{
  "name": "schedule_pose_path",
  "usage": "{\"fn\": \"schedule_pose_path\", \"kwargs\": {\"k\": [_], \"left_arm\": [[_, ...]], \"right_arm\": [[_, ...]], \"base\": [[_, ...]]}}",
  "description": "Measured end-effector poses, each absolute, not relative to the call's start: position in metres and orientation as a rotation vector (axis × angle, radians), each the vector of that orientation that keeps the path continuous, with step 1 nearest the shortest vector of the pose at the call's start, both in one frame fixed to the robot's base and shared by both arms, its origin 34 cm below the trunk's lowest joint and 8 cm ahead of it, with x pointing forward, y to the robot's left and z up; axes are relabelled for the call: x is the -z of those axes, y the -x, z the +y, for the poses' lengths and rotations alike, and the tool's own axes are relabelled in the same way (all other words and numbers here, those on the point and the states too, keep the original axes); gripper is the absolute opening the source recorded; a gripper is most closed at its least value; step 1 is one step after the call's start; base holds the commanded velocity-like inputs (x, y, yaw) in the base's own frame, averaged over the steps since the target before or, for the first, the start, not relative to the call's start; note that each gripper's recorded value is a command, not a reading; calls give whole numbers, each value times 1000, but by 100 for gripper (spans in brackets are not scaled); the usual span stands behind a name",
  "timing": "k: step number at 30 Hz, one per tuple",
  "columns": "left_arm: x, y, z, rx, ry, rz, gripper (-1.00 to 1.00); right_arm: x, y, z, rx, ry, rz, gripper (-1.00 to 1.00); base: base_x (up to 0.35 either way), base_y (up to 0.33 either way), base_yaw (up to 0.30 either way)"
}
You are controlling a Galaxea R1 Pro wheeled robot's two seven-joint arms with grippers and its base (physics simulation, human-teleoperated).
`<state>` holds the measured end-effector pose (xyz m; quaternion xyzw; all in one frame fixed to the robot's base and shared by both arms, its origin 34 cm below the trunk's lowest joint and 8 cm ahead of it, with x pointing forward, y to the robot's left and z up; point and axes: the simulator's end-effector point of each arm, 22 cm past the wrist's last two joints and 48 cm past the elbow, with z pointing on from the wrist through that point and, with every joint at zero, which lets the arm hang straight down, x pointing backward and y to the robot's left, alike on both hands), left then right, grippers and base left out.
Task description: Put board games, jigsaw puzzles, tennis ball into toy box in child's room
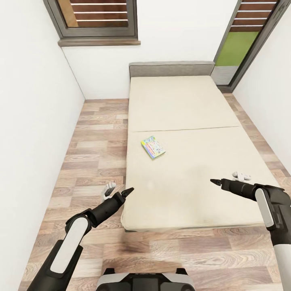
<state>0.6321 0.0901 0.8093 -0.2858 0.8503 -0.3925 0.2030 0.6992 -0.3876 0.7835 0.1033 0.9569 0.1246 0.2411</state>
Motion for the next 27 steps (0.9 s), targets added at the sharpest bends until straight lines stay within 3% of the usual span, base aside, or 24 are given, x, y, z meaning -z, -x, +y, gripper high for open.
{"fn": "schedule_pose_path", "kwargs": {"k": [14,27], "left_arm": [[-813,-635,92,1092,787,2374,100],[-843,-674,139,1023,732,2291,100]], "right_arm": [[-783,-701,-392,-325,-287,2623,100],[-785,-724,-383,-333,-319,2597,100]], "base": [[0,0,0],[0,0,0]]}}
